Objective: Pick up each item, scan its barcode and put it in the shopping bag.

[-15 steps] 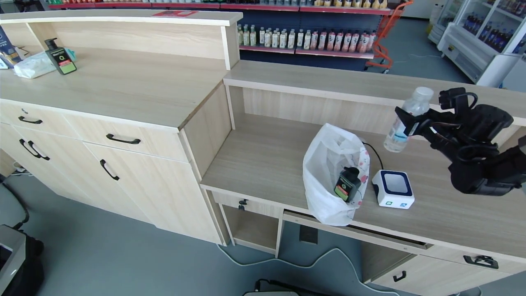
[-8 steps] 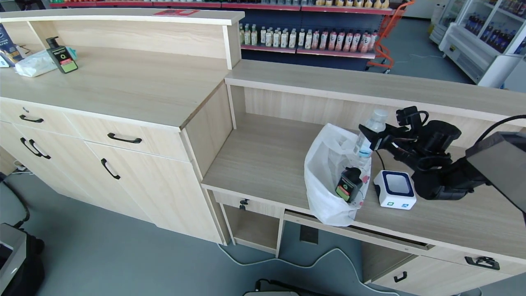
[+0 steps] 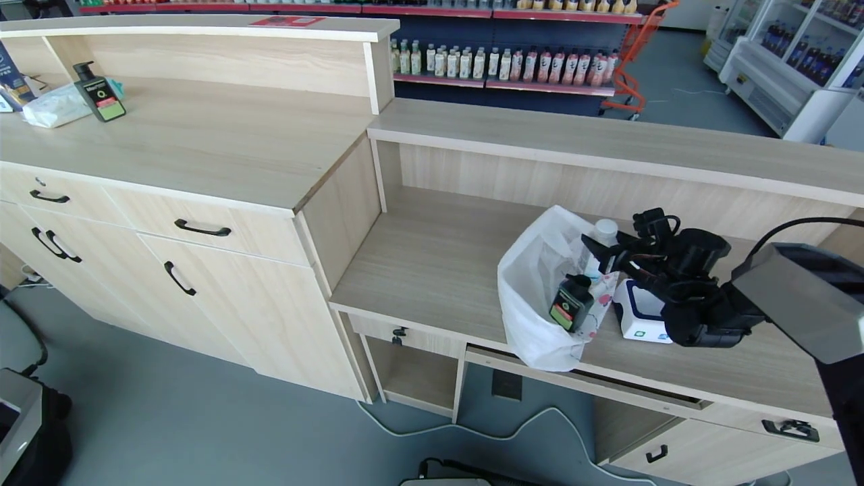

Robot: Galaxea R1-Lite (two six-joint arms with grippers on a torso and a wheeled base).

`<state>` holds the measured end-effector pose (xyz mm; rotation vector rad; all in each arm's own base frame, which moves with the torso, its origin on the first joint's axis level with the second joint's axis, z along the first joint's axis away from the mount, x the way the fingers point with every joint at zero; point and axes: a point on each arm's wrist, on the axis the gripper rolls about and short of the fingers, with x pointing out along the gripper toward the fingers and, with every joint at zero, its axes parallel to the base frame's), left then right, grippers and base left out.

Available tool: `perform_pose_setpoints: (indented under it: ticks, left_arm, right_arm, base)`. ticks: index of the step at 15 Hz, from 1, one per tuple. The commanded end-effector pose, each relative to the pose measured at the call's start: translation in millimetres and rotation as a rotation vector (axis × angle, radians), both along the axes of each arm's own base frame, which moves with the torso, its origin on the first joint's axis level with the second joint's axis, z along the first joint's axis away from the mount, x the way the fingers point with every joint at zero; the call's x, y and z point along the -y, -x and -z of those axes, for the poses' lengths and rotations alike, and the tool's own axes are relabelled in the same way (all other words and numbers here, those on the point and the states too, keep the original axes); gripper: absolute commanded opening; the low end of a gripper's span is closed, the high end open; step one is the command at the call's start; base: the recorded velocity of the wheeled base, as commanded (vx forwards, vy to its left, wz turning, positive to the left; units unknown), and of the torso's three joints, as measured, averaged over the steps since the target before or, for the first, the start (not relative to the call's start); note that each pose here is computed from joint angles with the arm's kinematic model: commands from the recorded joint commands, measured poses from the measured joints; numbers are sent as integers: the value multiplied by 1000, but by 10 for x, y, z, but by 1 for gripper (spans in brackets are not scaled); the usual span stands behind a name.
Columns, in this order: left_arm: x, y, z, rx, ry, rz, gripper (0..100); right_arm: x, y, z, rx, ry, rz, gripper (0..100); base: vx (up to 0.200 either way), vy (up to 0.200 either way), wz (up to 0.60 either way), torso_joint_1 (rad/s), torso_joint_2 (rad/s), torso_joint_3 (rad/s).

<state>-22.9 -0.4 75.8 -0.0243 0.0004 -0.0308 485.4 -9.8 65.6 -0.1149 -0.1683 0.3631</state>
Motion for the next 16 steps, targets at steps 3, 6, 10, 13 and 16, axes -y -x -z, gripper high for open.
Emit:
perform_pose_setpoints:
  ticks: [3, 6, 10, 13, 16]
  left_arm:
    - [0, 0, 0, 0, 0, 0, 100]
    - [0, 0, 0, 0, 0, 0, 100]
    - [0, 0, 0, 0, 0, 0, 100]
    - [0, 0, 0, 0, 0, 0, 100]
    - [0, 0, 0, 0, 0, 0, 100]
  right_arm:
    - [142, -18, 223, -47, 6, 29, 0]
    - [143, -23, 248, -56, 7, 31, 0]
    - [165, -18, 201, -49, 9, 36, 0]
    - [176, 37, -106, -12, 8, 39, 100]
    - [261, 312, -606, 53, 63, 74, 100]
  base:
    - [0, 0, 0, 0, 0, 0]
    - [0, 0, 0, 0, 0, 0]
    - [0, 0, 0, 0, 0, 0]
    - [0, 0, 0, 0, 0, 0]
    - [0, 0, 0, 0, 0, 0]
